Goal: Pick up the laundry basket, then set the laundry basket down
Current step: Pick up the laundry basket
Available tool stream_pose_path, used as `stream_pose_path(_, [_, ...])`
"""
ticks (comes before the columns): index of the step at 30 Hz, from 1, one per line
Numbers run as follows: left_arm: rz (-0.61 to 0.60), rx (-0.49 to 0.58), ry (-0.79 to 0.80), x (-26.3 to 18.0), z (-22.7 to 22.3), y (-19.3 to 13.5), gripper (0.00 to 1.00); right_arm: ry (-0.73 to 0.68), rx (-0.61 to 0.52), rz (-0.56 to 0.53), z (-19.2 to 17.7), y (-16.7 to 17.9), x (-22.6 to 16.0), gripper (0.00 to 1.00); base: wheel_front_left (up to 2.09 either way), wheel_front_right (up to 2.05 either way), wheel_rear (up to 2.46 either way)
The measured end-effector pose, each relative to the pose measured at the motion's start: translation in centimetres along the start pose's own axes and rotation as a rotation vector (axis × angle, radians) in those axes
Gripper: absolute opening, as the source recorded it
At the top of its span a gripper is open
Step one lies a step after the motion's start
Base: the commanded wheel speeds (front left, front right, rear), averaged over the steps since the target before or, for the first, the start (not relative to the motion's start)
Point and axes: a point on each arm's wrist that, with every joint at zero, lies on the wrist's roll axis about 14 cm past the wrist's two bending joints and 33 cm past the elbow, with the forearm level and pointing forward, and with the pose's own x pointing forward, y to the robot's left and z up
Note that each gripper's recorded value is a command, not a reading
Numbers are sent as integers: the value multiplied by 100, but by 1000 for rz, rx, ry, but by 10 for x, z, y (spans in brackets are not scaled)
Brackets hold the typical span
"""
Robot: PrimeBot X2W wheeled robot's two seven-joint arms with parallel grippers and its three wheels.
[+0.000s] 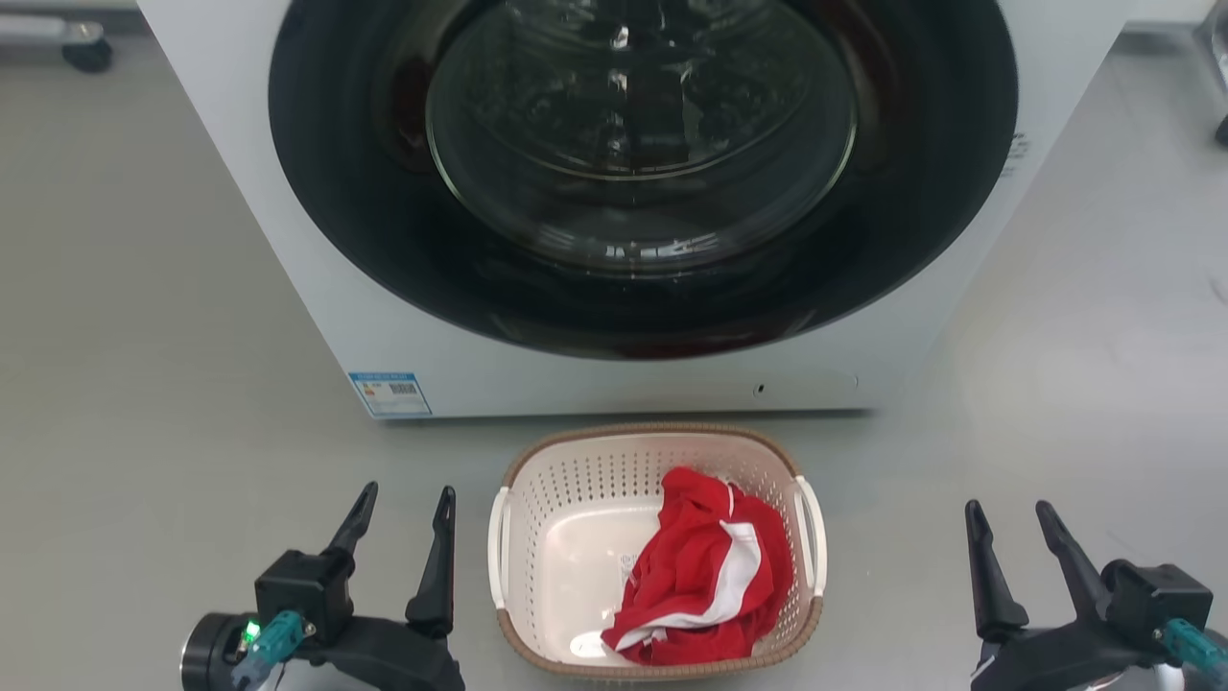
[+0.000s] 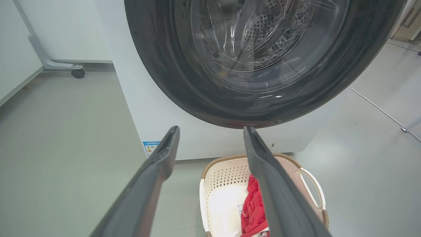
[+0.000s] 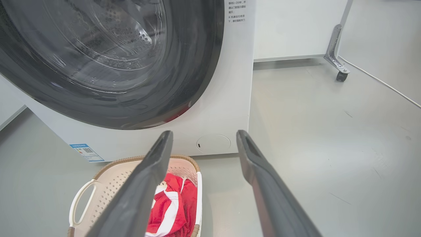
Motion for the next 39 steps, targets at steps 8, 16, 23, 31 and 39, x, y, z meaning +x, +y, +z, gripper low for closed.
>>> stream_pose_path(8, [3,-13,32,30,-11,4,100,31,9,-1,-13,-3,28,100,0,0,0])
stream_pose_path(16, [9,-26,84,55,-34,10,100,88,20,-1,-37,-4,51,100,0,0,0])
stream_pose_path(23, [4,-53,118,80,-53,8,100,139,26,-1,-62,-6,70,100,0,0,0])
stream_pose_path(31, [3,-70,192,99,-88,11,100,198,31,-4,-93,-9,87,100,0,0,0])
stream_pose_path(39, [-8,-95,302,109,-133,13,100,277,40,-5,-130,-10,98,100,0,0,0])
